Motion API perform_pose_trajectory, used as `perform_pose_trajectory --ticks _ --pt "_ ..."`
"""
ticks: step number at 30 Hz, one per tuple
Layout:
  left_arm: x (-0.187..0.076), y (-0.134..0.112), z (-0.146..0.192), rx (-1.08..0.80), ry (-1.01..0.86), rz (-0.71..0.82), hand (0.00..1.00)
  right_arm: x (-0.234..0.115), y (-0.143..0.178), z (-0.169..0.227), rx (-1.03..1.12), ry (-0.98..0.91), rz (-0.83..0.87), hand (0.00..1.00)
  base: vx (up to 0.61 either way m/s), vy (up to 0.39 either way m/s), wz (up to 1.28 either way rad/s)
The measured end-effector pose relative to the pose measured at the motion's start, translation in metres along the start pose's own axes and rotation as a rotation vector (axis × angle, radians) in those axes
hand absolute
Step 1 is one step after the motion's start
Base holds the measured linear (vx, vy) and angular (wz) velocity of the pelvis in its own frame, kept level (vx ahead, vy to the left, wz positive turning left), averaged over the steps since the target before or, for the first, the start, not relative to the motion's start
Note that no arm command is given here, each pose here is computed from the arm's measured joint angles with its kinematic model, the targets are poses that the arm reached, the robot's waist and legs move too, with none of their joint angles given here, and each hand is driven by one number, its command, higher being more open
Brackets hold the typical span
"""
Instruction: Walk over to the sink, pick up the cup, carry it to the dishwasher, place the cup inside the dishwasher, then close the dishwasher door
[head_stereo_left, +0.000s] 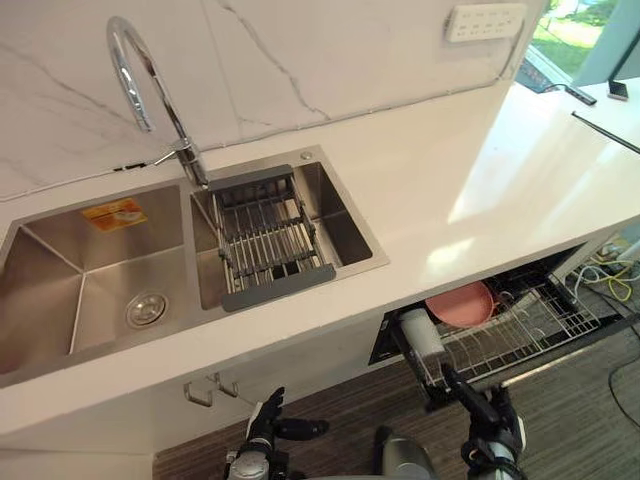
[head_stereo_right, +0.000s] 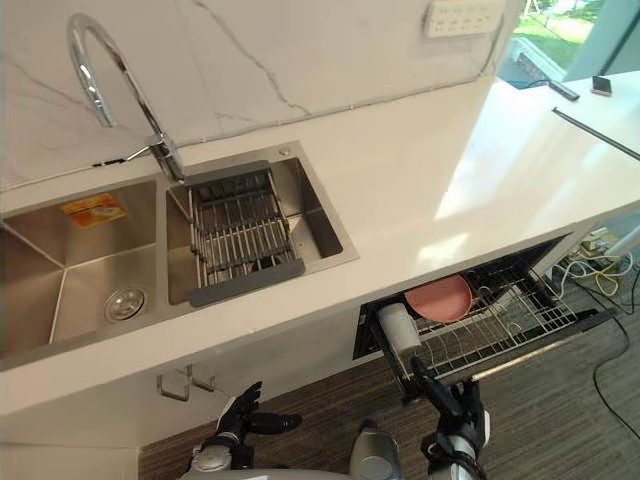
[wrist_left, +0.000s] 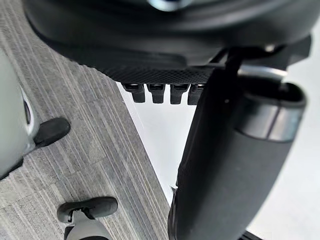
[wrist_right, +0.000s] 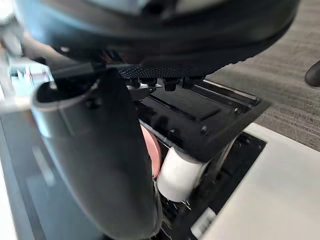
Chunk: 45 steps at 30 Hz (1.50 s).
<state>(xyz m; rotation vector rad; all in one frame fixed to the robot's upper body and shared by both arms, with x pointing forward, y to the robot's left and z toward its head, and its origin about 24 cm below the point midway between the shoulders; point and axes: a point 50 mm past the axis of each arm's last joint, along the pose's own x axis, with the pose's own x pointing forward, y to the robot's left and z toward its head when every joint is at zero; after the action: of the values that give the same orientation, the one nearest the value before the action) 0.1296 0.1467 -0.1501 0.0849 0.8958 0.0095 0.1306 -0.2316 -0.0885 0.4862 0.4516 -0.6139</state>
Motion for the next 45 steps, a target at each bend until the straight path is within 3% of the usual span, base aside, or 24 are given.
perform_pose_trajectory --ticks 10,19,35,45 --pt "0.000 0.013 -0.004 0.035 0.011 0.007 1.00 0.027 0.010 0.019 -0.154 -0.012 0.052 1.00 0.02 -0.030 0.28" --pt "-0.003 0.026 -0.011 0.021 0.035 0.021 1.00 0.066 0.023 0.066 -0.245 -0.092 0.042 1.00 -0.04 -0.024 0.47" --pt "-0.001 0.018 -0.007 -0.008 0.028 0.000 1.00 0.060 0.030 0.066 -0.279 -0.112 0.098 1.00 -0.05 -0.075 0.11" --pt "-0.001 0.018 -0.009 -0.004 0.045 0.005 1.00 0.028 -0.001 0.043 -0.409 -0.091 0.096 1.00 0.11 -0.062 0.09"
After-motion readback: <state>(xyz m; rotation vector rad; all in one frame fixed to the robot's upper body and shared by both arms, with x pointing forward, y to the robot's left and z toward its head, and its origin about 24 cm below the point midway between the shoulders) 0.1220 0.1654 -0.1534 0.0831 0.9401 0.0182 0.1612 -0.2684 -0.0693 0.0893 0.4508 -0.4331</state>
